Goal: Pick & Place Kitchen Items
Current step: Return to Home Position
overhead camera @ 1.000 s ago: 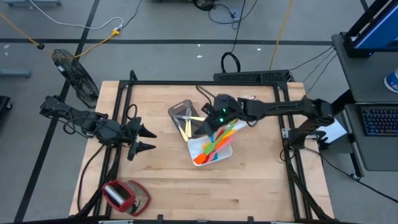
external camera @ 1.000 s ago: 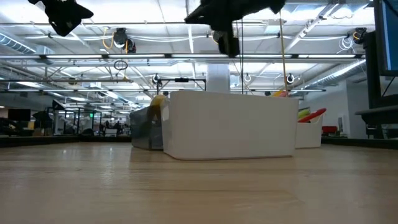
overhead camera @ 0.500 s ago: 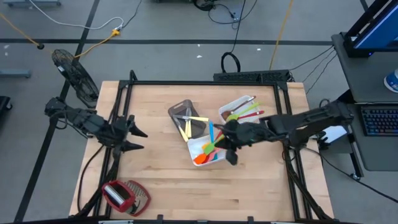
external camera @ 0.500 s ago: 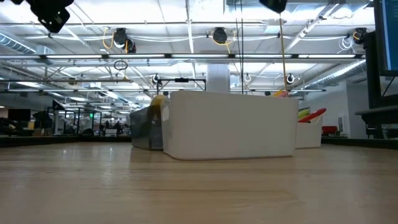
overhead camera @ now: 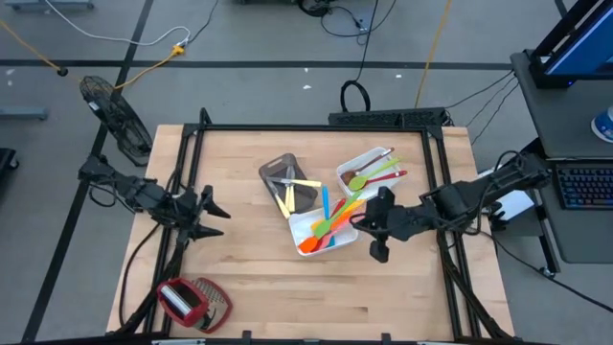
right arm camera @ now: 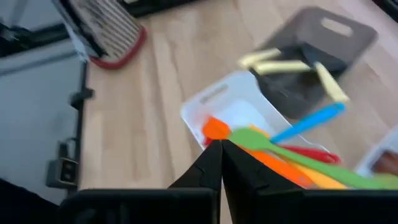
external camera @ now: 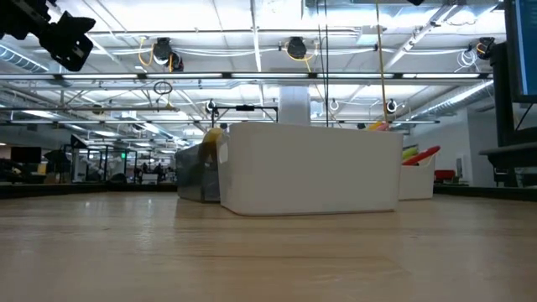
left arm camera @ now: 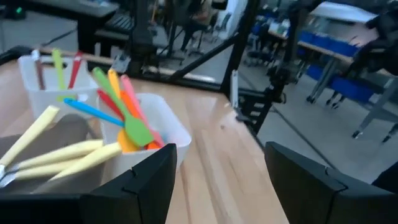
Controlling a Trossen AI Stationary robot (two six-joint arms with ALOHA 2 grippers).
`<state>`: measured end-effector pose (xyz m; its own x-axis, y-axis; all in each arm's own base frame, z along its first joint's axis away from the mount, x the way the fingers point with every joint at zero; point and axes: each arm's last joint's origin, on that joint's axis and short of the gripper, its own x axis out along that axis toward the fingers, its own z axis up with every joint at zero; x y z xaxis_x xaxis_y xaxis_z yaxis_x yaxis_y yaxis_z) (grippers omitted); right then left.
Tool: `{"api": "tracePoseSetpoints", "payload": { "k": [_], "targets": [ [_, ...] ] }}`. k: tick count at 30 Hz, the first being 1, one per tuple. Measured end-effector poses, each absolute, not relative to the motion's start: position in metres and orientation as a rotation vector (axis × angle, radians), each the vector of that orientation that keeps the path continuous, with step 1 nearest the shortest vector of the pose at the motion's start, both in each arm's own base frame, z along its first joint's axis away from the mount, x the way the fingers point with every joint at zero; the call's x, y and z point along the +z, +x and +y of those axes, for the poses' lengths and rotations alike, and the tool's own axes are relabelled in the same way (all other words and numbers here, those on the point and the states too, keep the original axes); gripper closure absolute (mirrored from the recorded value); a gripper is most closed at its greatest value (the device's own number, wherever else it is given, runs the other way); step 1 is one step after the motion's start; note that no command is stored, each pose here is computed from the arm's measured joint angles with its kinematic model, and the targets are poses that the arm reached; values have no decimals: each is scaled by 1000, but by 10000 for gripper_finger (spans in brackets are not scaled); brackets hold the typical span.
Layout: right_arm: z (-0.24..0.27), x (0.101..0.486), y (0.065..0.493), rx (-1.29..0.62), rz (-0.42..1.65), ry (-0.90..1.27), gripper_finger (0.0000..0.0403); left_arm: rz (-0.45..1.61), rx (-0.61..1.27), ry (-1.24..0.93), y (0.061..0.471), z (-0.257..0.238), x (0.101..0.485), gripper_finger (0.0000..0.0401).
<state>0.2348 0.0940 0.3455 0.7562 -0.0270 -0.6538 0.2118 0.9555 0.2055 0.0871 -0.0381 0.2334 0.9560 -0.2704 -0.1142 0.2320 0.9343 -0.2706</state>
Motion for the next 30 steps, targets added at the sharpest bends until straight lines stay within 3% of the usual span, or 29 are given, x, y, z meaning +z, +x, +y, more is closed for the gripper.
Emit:
{"api": "tracePoseSetpoints", "payload": {
  "k": [8, 13, 30],
  "targets": [
    [92, 295, 240, 96, 528, 376, 399, 105, -272, -259, 95, -42, 209, 151],
    [70, 266, 218, 60, 472, 478, 399, 108, -255, -256, 98, -38, 206, 151],
    [36, 228, 128, 85, 292, 556, 399, 14, -117, -229, 84, -7, 209, 151]
  ]
}}
